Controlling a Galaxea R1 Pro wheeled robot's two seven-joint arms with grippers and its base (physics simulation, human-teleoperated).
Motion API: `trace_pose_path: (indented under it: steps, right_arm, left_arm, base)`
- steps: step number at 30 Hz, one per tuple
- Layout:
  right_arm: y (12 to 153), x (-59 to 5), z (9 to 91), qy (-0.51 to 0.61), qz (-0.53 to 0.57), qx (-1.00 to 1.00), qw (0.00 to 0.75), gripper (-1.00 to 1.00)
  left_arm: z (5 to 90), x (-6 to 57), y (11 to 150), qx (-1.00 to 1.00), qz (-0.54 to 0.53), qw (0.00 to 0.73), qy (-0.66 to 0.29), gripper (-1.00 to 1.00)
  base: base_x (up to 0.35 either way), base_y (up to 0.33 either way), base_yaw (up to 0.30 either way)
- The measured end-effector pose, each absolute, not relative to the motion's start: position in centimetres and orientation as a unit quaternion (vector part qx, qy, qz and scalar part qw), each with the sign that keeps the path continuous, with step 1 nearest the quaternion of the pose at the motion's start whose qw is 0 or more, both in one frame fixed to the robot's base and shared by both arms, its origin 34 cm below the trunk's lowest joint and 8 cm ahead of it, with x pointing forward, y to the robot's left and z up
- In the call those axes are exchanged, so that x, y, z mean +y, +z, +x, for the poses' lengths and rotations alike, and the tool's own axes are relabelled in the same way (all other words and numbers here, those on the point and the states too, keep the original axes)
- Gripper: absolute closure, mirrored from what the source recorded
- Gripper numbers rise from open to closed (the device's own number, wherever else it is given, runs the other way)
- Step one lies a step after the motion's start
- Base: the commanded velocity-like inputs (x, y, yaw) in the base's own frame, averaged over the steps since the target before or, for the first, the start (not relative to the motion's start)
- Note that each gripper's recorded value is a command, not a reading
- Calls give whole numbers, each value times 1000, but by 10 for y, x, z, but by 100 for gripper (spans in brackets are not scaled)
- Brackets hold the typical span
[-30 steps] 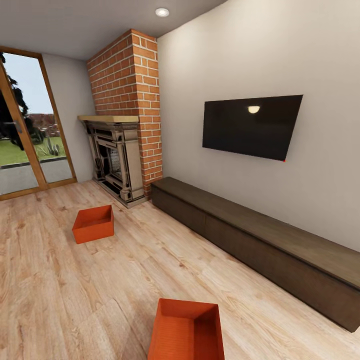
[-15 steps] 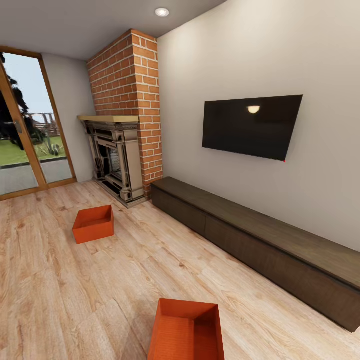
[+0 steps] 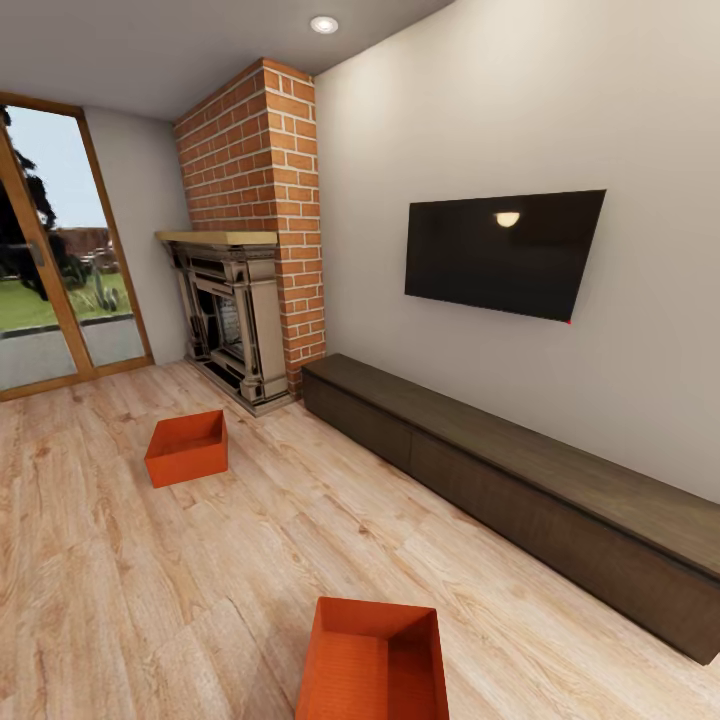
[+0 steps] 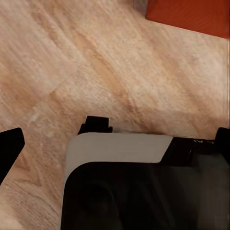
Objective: Move the two storage containers from the living room to the garage. In the garage, place one container on the floor and stack the other container on top of it (either order is fine).
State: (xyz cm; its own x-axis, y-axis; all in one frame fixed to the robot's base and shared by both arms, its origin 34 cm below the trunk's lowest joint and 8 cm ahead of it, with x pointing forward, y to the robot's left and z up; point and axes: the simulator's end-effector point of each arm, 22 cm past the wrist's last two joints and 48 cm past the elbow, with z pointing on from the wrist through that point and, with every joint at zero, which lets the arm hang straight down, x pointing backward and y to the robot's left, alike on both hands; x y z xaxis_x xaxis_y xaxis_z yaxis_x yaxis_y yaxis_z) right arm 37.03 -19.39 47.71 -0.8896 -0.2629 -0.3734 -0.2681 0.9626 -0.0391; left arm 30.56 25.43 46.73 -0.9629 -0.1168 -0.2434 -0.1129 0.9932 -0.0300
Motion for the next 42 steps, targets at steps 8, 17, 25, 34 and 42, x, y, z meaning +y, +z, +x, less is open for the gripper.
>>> trace_pose_path:
  steps: [8,17,25,34,42]
  right_arm:
    - [518,-185,478,-11,-108,960,256,-100]
    - [597,-219,627,-38,-25,941,336,-100]
    - [615,-233,647,-66,-2,927,369,-100]
    - [614,-228,646,-58,1,928,367,-100]
    - [595,-222,627,-34,-10,936,350,-100]
  left_arm:
    - [411,232,496,982,-56,180,-26,-100]
    - [581,197,568,964,-12,262,-38,-100]
    - [620,180,597,951,5,306,-43,-100]
    - [652,188,621,941,1,337,-35,-100]
    - [656,188,623,933,3,357,-33,-100]
  base:
    - [0,0,0]
    - [0,0,0]
    - [0,0,0]
    - [0,0,0]
    - [0,0,0]
